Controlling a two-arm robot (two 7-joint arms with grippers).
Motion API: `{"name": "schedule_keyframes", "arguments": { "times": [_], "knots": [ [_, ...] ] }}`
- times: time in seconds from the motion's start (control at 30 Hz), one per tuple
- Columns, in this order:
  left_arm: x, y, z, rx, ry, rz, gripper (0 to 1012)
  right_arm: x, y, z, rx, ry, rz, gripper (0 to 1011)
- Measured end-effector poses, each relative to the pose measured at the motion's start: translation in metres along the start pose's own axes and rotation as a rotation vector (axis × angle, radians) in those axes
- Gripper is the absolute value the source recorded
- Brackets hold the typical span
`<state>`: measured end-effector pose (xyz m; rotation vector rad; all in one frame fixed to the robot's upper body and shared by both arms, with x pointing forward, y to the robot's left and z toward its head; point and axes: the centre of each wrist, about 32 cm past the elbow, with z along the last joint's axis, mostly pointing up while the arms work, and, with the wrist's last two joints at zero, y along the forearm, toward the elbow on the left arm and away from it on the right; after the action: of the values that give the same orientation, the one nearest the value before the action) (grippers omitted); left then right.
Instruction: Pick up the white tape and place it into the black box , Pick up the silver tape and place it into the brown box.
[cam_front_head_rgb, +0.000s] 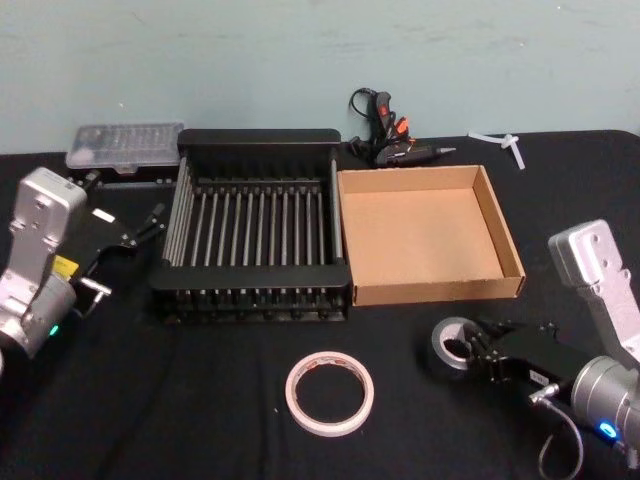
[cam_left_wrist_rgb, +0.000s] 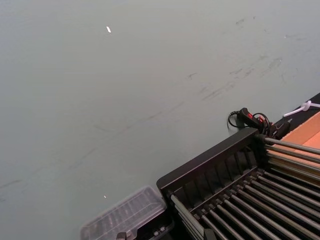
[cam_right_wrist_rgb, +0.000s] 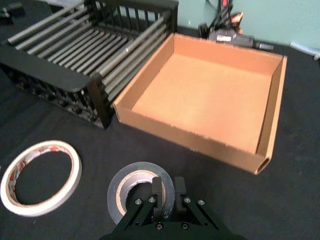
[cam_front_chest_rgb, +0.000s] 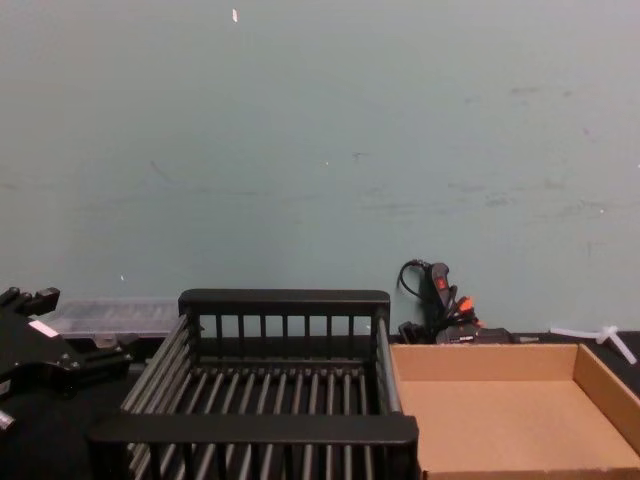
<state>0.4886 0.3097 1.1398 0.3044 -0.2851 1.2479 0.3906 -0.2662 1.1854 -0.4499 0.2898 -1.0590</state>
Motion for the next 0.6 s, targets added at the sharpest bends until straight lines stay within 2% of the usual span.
{"name": "schedule_keyframes", "arguments": {
  "times": [0.3,0.6],
  "knots": [
    [0.0,0.0,0.0,0.0,0.0,0.0,1001,0.005,0.001,0.013,0.075,-0.054,-0.029,150],
    [0.0,0.0,0.0,0.0,0.0,0.0,1001,0.0139,0.012,0.025,0.129,-0.092,-0.056,150]
  ]
}}
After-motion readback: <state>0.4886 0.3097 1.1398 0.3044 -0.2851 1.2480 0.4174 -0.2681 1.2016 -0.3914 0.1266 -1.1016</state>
